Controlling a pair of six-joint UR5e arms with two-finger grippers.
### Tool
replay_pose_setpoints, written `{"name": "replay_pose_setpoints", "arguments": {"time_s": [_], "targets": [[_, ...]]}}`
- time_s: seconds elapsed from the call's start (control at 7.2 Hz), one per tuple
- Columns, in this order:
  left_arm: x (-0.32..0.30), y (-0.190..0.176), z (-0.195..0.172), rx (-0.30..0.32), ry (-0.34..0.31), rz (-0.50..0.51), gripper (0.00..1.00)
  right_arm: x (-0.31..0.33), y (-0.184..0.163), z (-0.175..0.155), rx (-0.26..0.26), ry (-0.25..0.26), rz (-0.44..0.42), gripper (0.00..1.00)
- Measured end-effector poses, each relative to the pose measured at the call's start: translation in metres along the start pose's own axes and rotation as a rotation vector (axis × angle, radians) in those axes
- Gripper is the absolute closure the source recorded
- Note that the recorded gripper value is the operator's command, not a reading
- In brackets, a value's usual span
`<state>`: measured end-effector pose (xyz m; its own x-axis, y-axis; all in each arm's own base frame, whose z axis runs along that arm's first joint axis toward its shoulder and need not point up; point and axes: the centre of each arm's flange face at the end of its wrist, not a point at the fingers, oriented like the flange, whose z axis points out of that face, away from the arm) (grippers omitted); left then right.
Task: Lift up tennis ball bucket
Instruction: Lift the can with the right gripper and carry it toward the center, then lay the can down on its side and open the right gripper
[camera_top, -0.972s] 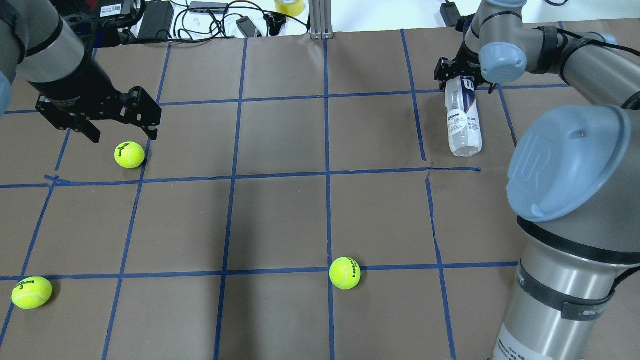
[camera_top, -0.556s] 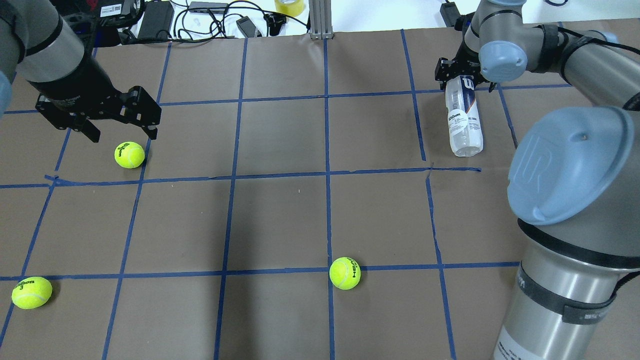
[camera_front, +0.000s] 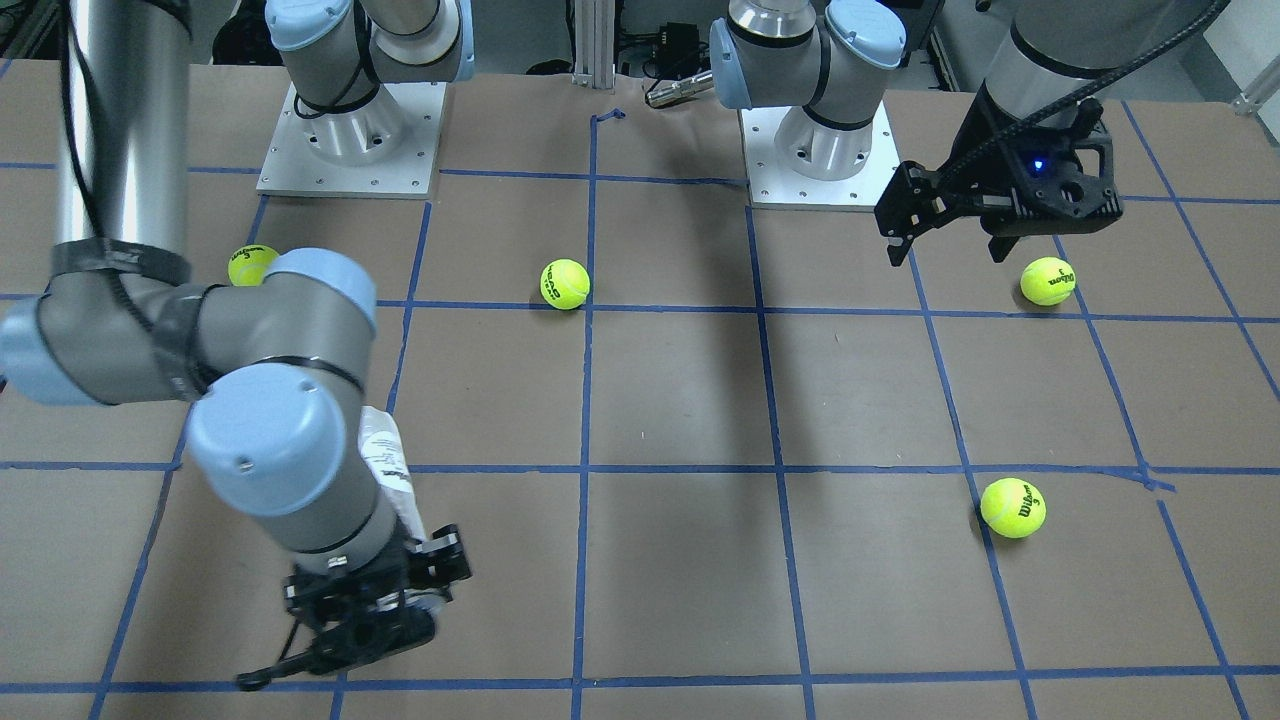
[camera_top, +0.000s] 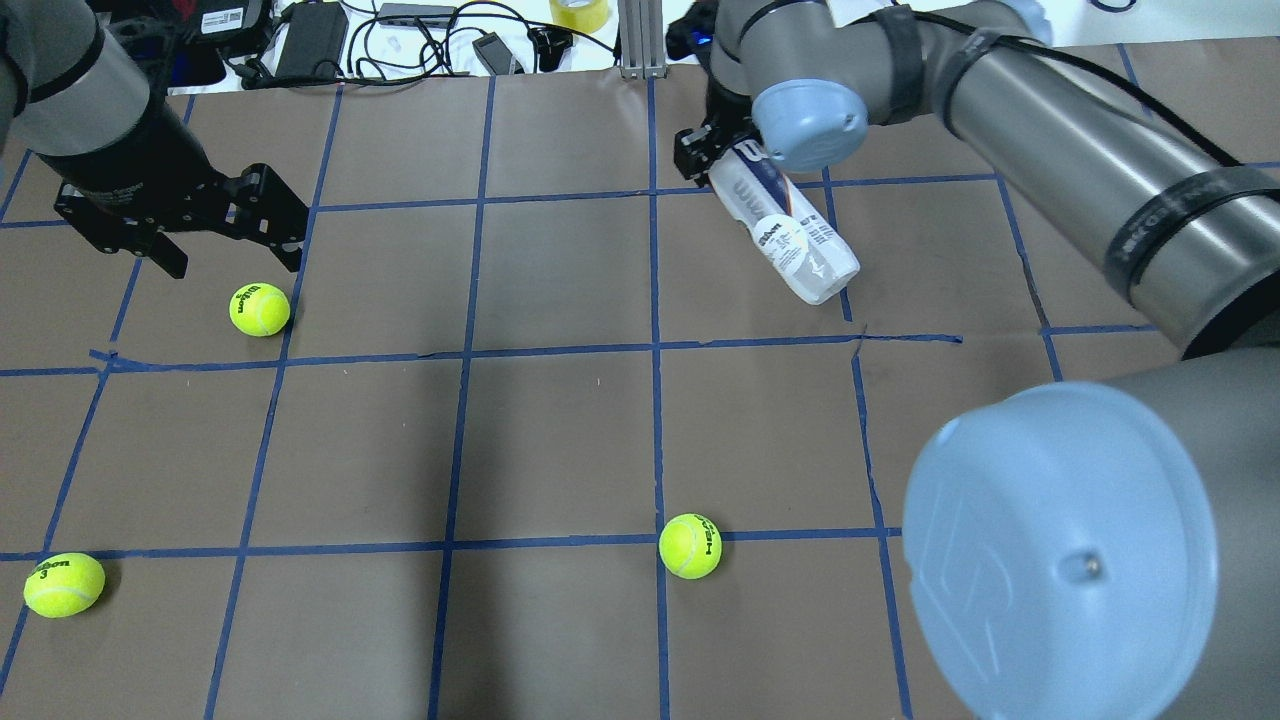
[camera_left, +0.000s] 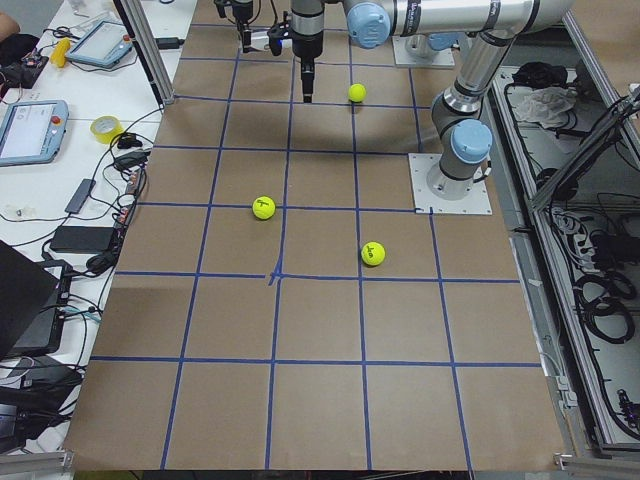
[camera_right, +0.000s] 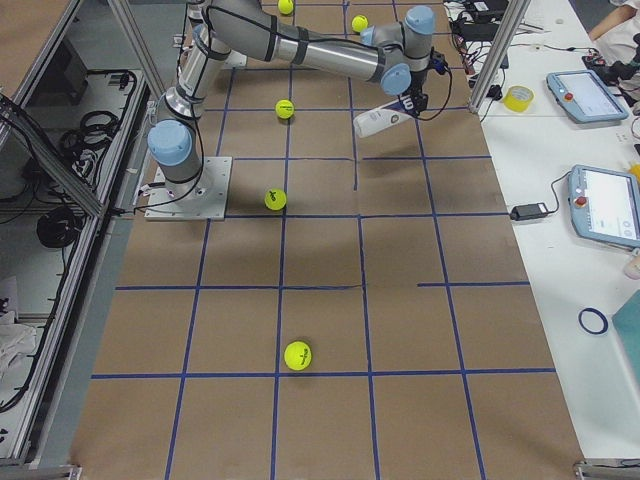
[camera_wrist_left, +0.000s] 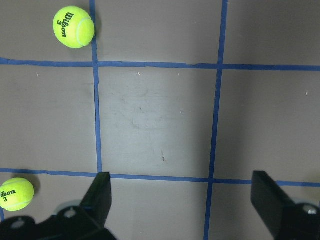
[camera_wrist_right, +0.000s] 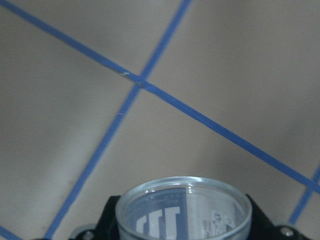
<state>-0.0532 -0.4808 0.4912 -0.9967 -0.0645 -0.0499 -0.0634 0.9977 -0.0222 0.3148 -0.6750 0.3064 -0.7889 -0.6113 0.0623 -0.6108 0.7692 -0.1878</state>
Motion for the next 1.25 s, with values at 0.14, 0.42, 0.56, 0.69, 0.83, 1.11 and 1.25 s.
{"name": "replay_pose_setpoints", "arguments": {"time_s": [0.14,0.42,0.56,0.69,0.83,1.11,1.25], "targets": [[-0.008,-0.002,-0.002,0.002,0.004,-0.015,0.0,-0.06,-0.015,-0.003,0.034,-0.007,-0.196,0.51],[-0.012,-0.005,-0.003,0.005,0.032,-0.027,0.0,-0.135,-0.023,-0.001,0.08,-0.024,-0.55,0.5],[-0.015,-0.006,-0.002,0.006,0.054,-0.027,0.0,-0.15,-0.018,0.008,0.092,-0.037,-0.659,0.5],[-0.021,-0.007,-0.001,0.004,0.069,-0.021,0.0,-0.159,-0.013,0.021,0.112,-0.052,-0.729,0.42],[-0.025,-0.007,0.002,0.001,0.078,-0.015,0.0,-0.167,-0.008,0.037,0.138,-0.071,-0.77,0.28],[-0.028,-0.006,0.004,-0.001,0.083,-0.012,0.0,-0.174,-0.004,0.073,0.149,-0.098,-0.789,0.0],[-0.028,-0.005,0.003,0.0,0.083,-0.012,0.0,-0.174,-0.004,0.084,0.144,-0.104,-0.787,0.0]]}}
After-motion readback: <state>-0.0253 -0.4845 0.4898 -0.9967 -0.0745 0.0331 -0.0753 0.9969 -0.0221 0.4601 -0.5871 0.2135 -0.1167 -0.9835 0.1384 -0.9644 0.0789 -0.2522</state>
